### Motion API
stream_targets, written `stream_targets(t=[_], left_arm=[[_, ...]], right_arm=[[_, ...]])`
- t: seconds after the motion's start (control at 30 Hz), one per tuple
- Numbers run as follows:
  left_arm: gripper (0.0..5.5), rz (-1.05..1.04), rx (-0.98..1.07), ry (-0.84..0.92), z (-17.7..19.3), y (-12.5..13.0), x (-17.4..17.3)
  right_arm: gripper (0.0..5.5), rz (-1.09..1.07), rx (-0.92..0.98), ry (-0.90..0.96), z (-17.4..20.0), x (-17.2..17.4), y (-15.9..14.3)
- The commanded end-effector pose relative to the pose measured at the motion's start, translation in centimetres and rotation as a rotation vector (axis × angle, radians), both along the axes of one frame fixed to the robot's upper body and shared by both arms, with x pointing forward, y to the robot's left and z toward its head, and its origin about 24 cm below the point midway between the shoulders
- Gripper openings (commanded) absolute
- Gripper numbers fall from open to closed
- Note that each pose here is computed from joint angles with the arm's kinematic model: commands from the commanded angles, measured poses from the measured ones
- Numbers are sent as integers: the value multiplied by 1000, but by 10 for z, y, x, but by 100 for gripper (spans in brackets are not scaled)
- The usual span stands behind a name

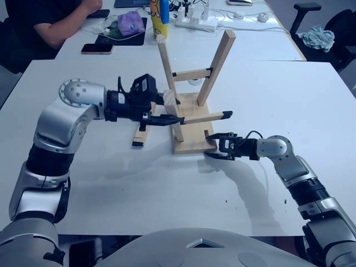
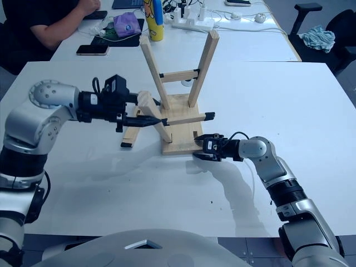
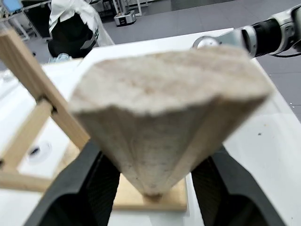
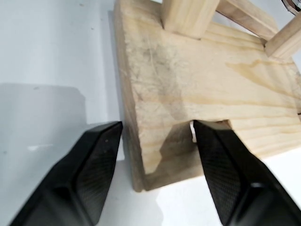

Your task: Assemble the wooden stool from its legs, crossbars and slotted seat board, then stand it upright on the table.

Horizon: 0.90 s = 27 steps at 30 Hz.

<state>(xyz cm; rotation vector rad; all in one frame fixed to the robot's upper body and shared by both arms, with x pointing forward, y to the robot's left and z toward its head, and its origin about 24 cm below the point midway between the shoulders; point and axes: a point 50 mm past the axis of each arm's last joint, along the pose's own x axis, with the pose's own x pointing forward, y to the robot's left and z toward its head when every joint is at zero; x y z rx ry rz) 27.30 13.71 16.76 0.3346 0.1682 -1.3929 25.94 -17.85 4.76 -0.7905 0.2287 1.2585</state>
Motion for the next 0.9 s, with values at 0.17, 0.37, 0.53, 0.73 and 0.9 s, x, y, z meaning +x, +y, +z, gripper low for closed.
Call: stream_targets(t=[0.17,0.37,0.53,0.73,0.9], left_arm=[[207,79,52,229,-55,21,-14],[207,87,-121,141,-25,11,-8],[258,144,-198,87,-13,18,-7],[327,232,-245,63,-3,36,-13],[327,386,-283,22,10,69,-25]], right_arm=[[282,16,-21,75,-13,-7,4],[282,18,-34,77,-15,-7,4],[282,12,-31,71,-14,-6,4],[282,-11,-27,77,-17,-8,4],[282,-53,-30,77,-19,-8,4]])
